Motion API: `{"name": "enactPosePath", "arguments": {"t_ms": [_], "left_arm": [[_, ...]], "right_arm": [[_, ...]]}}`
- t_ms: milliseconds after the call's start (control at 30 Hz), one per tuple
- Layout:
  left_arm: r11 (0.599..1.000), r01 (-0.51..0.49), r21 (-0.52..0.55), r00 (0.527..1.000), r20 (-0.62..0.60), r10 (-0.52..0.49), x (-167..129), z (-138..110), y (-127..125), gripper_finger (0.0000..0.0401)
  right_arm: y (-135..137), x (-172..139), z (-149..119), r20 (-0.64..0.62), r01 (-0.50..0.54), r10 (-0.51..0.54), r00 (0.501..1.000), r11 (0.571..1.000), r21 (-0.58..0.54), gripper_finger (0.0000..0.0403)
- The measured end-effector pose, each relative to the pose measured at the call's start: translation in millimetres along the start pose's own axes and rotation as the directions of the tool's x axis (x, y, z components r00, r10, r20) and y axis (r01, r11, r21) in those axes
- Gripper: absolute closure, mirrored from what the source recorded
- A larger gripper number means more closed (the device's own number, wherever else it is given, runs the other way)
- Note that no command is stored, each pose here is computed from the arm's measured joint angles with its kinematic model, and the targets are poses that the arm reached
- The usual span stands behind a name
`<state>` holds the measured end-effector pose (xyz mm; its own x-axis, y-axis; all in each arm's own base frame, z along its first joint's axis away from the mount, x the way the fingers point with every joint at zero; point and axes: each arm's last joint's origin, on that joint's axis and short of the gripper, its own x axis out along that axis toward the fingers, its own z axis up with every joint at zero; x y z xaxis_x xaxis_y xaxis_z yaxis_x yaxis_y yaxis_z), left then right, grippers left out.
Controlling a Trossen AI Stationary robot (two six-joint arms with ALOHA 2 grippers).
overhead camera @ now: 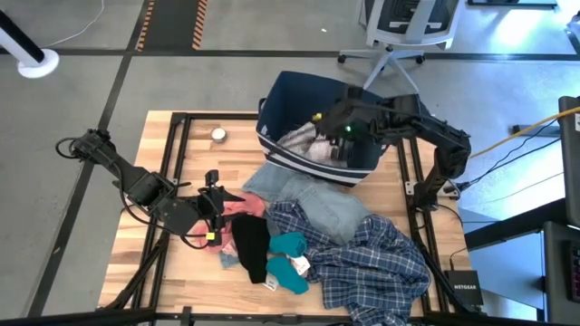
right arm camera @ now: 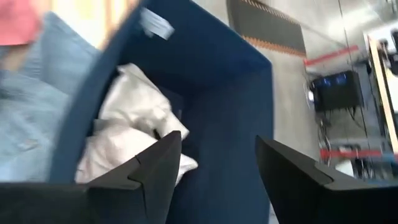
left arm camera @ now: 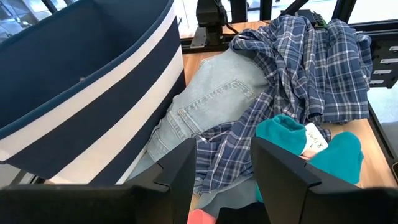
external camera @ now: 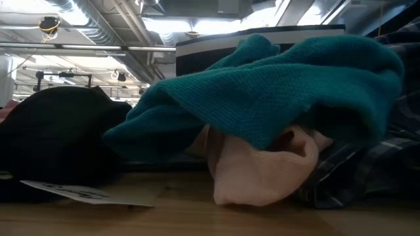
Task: Sort clothes
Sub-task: Put the pink underwear into the blue laundry bin
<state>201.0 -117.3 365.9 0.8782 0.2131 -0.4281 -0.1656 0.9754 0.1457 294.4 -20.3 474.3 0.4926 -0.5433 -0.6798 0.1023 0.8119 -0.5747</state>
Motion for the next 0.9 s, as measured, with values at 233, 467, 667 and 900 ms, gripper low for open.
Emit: {"name": "enactPosePath", "arguments": {"t_ms": [233, 467, 667, 900], "left_arm": [[1.000, 0.001, 0.007, 1.000, 0.005, -0.001, 0, 1, 0, 0.0253], [1.000, 0.001, 0.006, 1.000, 0.005, -0.001, 0, 1, 0, 0.0253], [1.000, 0.001, 0.007, 1.000, 0.005, -0.001, 0, 1, 0, 0.0253], [1.000, 0.001, 0.007, 1.000, 0.005, -0.001, 0, 1, 0, 0.0253]], "right_arm": [[53, -12, 14, 0.057, -0.080, 0.089, 0.994, 0.986, -0.145, 0.0178], [130, 0, 22, 0.093, -0.170, 0.217, 0.972, 0.917, -0.361, 0.0178], [186, 11, 23, 0.171, -0.225, 0.323, 0.931, 0.875, -0.428, 0.0178], [239, 38, 21, 0.182, -0.256, 0.375, 0.909, 0.848, -0.464, 0.0178]]}}
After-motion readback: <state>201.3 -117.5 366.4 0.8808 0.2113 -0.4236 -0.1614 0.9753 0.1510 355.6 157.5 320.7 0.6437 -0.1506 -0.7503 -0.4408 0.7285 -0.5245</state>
